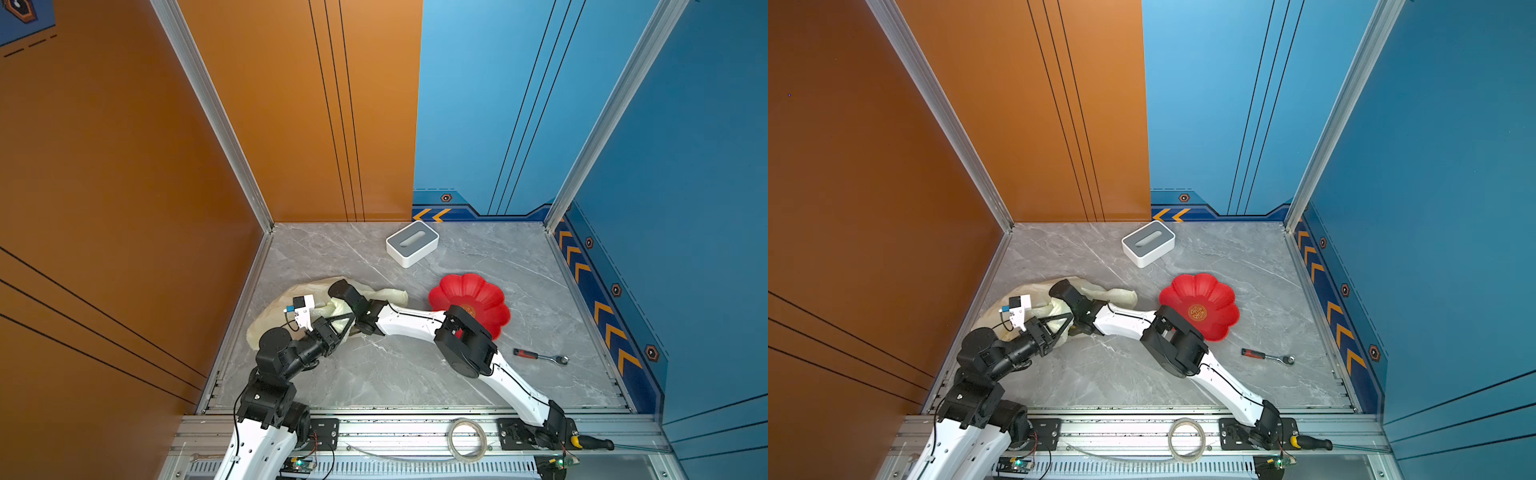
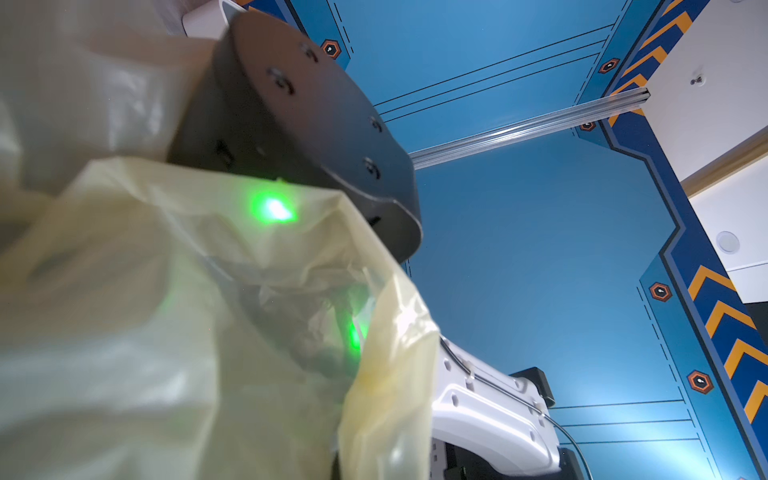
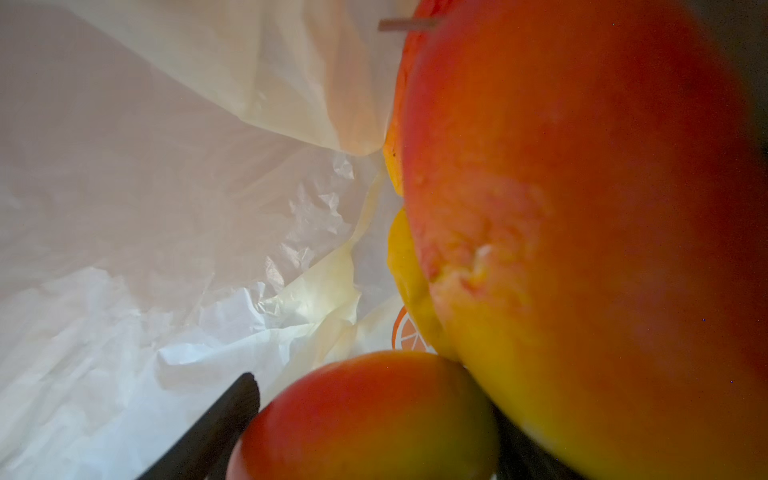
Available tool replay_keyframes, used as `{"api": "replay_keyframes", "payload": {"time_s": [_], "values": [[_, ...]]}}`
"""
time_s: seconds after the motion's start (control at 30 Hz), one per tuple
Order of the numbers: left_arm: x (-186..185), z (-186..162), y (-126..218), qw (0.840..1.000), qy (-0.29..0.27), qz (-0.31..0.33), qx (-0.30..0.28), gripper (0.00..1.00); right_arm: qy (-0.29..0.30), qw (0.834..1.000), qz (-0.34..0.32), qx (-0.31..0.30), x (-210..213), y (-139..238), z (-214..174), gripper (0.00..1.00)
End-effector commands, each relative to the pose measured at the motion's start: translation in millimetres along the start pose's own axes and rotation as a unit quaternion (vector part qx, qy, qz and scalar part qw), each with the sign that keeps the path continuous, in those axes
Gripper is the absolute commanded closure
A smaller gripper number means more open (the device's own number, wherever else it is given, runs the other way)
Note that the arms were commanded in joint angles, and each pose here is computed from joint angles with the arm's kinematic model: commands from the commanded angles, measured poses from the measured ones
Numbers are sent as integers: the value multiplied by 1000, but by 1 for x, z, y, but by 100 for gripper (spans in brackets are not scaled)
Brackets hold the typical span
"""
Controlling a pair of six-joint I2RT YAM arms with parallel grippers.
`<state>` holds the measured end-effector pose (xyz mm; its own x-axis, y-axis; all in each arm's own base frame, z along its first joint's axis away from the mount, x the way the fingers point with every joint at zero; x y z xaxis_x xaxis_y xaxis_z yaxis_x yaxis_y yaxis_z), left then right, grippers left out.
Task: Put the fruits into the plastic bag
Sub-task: 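Open the right gripper to release the mango inside the bag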
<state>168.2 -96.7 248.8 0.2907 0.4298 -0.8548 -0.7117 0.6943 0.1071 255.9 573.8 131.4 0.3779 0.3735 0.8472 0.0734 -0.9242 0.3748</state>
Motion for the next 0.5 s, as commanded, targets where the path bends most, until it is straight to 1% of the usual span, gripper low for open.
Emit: {"api": "replay_keyframes", "payload": {"time_s": [0.0,0.13,0.17,0.2,0.47], "values": [[-20,10,4,999,-22,-29,-19,100,-1,1000,-27,-13,-15,-7,5,19],[-18,9,4,999,-21,-27,-20,100,2,1000,-24,-9,-12,-7,3,15],[-17,8,4,999,-20,-26,-20,100,3,1000,-24,-8,-12,-7,4,11],[-17,8,4,999,-18,-27,-22,100,6,1000,-23,-7,-12,-7,3,0],[-11,6,3,1000,-12,-20,-21,100,17,999,-38,-10,-13,-2,1,0]]}}
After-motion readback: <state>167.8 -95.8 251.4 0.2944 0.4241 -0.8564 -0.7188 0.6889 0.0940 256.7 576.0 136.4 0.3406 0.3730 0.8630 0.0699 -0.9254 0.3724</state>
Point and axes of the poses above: each gripper's point midway between its finger pads, its own y axis back along the fingers, its own x axis along the line the jaws close on, z = x × y, the point moved 6 cm from there along y, back along the fingers, and after that the axes turned 15 degrees about -y, right-handed, at the moved point
